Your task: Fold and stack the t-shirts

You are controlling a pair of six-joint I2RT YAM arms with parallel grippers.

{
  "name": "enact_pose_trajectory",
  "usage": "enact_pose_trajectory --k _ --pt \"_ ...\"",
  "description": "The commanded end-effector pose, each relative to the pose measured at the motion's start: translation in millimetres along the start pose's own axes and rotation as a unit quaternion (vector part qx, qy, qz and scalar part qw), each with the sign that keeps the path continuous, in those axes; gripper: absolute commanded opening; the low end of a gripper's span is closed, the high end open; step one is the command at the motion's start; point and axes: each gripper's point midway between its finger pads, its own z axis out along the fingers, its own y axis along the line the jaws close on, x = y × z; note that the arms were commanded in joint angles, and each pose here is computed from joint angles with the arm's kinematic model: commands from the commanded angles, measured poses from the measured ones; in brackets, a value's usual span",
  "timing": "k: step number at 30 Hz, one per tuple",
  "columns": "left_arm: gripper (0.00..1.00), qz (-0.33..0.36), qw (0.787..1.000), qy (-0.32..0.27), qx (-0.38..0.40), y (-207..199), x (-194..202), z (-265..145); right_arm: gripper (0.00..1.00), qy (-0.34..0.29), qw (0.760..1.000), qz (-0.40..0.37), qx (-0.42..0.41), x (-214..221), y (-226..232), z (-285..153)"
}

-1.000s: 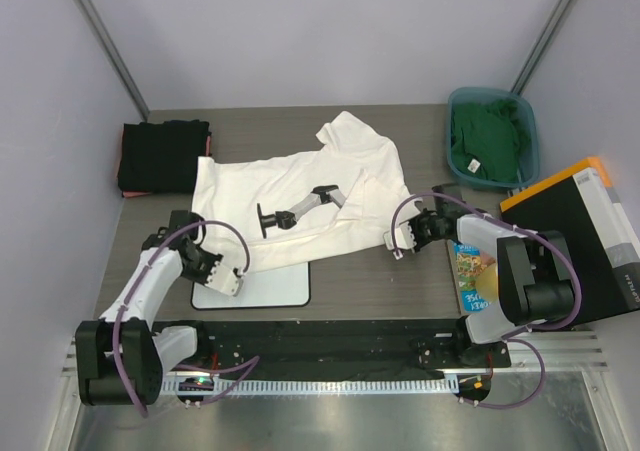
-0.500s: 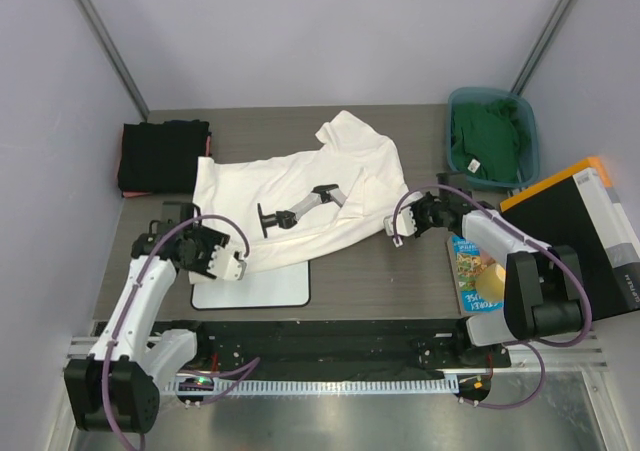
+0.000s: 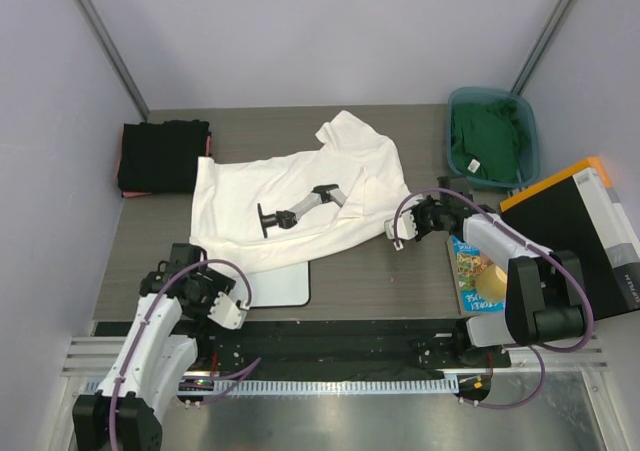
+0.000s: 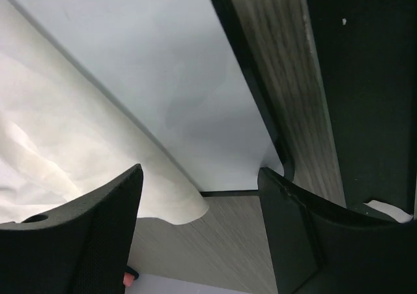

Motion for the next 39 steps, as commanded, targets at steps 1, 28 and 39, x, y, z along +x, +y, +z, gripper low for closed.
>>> enact_pose_trajectory --k 1,28,39 --pt "0.72 -0.038 0.999 -0.011 0.015 -1 1 11 0.01 0.004 1.0 -0.004 0.018 2 -14 -2" --pt "0.0 -0.159 0.979 0.012 -0.129 171 22 -80 0.01 0.05 0.992 -0.007 0.113 19 -90 -30" --pt "0.0 -0.173 0.925 0.055 -0.333 294 42 -211 0.01 0.102 0.952 -0.023 0.288 35 -204 -117"
